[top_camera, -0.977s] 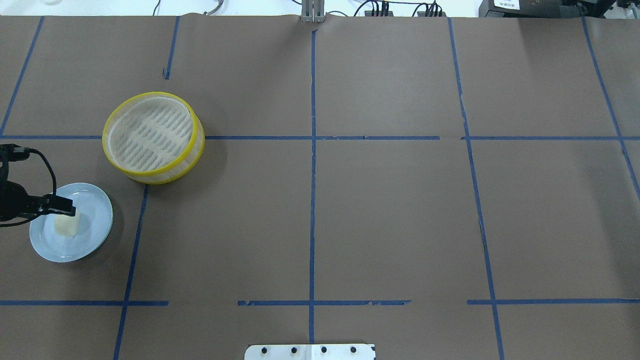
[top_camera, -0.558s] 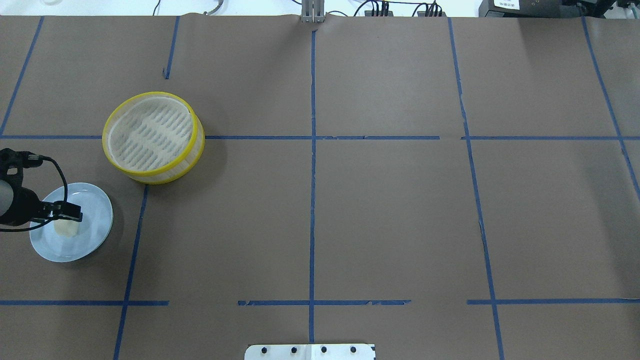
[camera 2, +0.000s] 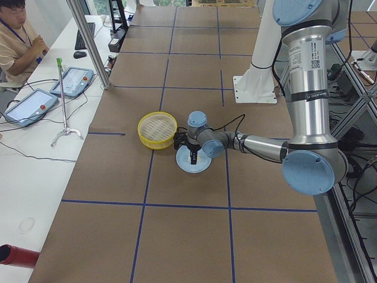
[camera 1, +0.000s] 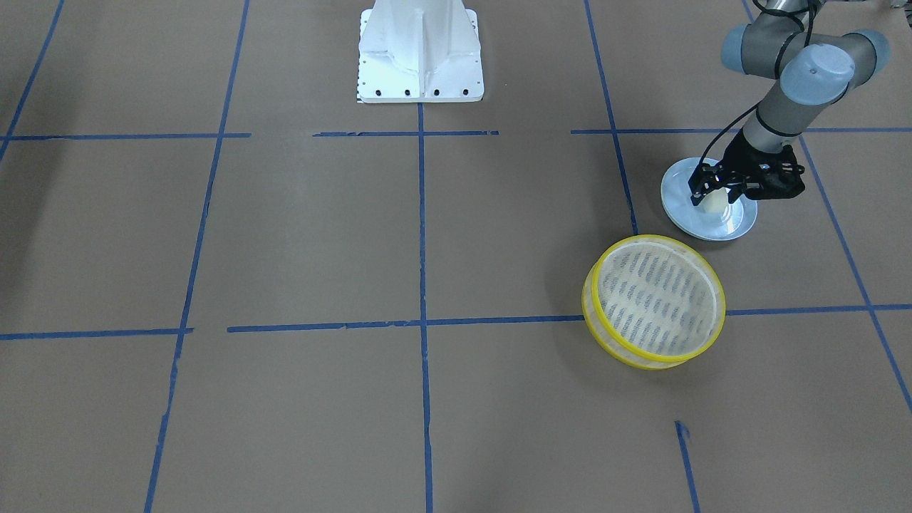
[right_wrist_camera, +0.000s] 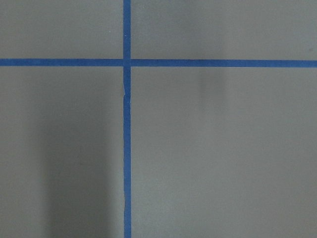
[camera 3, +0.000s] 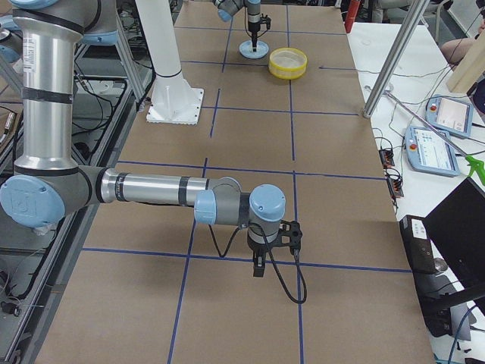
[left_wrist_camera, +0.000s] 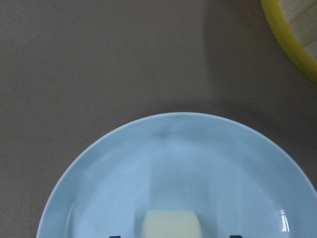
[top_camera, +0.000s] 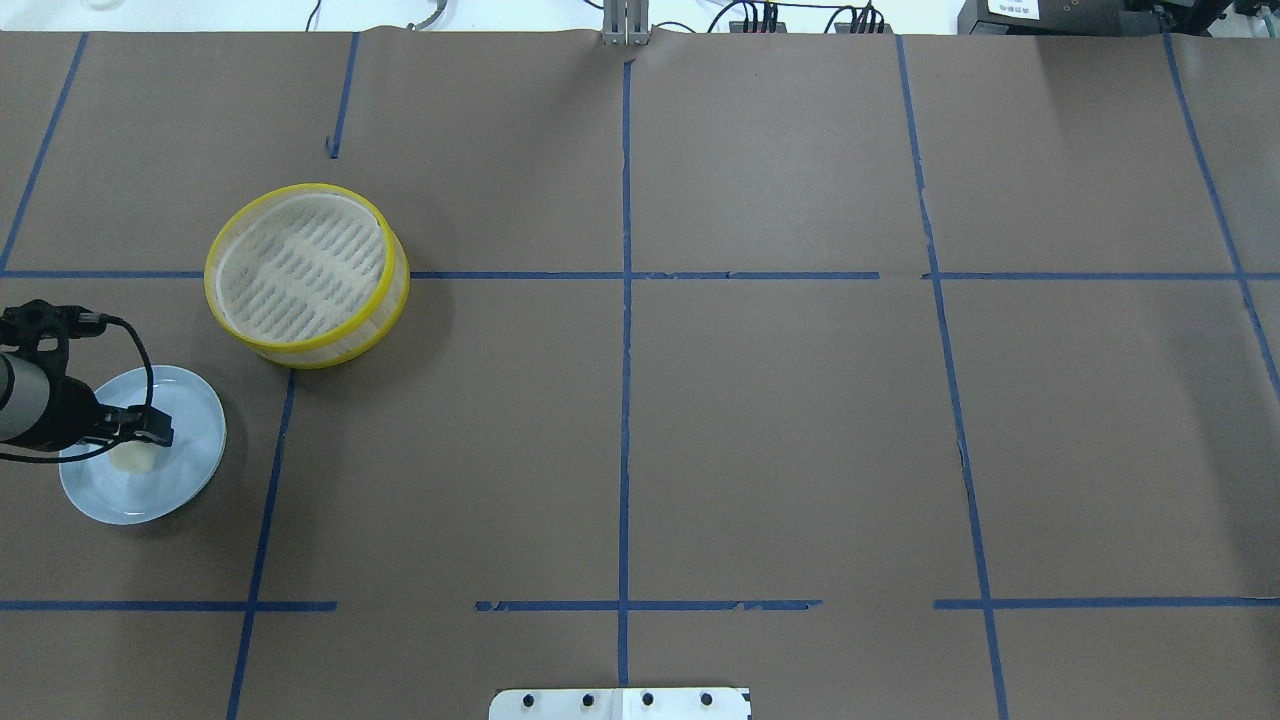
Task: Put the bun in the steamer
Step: 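Close the left gripper on the white bun and lift it, then carry the bun with the left gripper over the bamboo steamer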
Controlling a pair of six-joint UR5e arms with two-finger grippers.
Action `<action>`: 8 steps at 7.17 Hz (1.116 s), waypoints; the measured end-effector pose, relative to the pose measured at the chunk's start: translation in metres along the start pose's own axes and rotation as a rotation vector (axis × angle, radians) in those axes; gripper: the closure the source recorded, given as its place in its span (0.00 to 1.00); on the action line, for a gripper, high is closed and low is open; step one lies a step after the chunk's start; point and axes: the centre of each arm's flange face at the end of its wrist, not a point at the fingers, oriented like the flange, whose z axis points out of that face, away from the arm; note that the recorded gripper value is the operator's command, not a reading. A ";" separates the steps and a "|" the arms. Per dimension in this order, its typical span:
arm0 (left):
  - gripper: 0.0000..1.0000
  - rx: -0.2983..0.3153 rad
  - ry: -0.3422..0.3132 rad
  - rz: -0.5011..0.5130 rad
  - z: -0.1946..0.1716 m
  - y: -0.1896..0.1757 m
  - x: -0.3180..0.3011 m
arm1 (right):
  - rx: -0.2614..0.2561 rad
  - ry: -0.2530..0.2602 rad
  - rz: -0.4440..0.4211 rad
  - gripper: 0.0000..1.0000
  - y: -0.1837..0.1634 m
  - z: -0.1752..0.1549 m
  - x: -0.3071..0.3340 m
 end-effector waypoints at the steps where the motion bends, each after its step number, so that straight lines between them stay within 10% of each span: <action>1: 0.59 -0.001 -0.001 0.000 0.000 0.000 0.000 | 0.000 0.000 0.000 0.00 0.000 0.000 0.000; 8: 0.62 0.130 0.150 -0.016 -0.098 -0.056 0.049 | 0.000 0.000 0.000 0.00 0.000 0.000 0.000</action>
